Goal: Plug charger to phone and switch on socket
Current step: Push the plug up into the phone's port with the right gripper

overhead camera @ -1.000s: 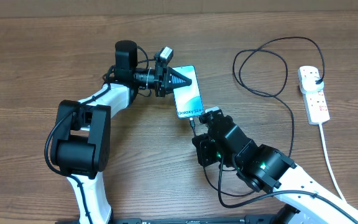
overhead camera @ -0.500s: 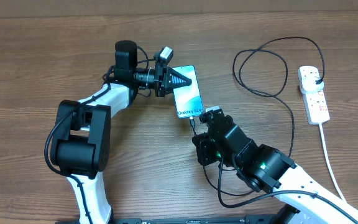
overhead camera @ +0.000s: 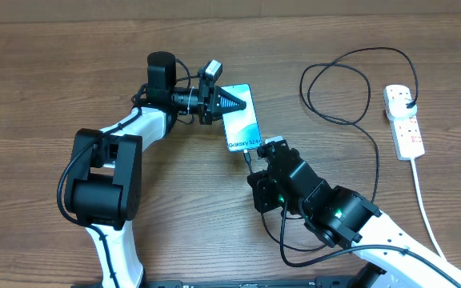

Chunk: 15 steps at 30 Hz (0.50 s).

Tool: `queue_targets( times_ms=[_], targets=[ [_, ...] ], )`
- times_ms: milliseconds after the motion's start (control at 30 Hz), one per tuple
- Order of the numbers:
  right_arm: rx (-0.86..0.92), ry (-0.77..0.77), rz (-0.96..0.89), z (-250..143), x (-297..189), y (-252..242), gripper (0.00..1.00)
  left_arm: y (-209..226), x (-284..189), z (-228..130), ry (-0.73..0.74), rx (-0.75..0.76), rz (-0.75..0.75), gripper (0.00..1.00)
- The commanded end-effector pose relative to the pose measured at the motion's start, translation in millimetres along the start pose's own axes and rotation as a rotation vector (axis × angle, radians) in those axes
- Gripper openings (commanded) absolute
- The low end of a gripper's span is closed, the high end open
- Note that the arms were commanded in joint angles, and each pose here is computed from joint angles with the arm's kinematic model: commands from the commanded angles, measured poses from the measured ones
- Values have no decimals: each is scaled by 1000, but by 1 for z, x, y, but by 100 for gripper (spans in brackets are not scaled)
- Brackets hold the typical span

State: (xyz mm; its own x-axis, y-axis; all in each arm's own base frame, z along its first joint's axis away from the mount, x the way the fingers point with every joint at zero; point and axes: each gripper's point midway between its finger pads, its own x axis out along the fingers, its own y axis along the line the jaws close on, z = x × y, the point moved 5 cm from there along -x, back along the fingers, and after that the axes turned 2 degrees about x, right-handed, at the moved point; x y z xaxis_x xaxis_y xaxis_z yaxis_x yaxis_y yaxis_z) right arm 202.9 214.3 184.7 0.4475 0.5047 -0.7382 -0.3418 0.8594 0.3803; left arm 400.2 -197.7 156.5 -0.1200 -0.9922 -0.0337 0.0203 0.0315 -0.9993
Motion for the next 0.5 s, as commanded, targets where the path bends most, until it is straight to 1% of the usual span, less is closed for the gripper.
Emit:
queue_targets(
  times_ms=[0, 333, 467],
  targets=[
    [9, -59, -3, 13, -6, 4, 4, -9, 3, -4, 63, 20, -33, 4],
    [8, -91, 16, 20, -6, 8, 4, -9, 3, -4, 65, 9, -33, 4],
    [9, -104, -6, 22, -2, 6, 4, -10, 3, -5, 75, 10, -38, 4]
  ],
)
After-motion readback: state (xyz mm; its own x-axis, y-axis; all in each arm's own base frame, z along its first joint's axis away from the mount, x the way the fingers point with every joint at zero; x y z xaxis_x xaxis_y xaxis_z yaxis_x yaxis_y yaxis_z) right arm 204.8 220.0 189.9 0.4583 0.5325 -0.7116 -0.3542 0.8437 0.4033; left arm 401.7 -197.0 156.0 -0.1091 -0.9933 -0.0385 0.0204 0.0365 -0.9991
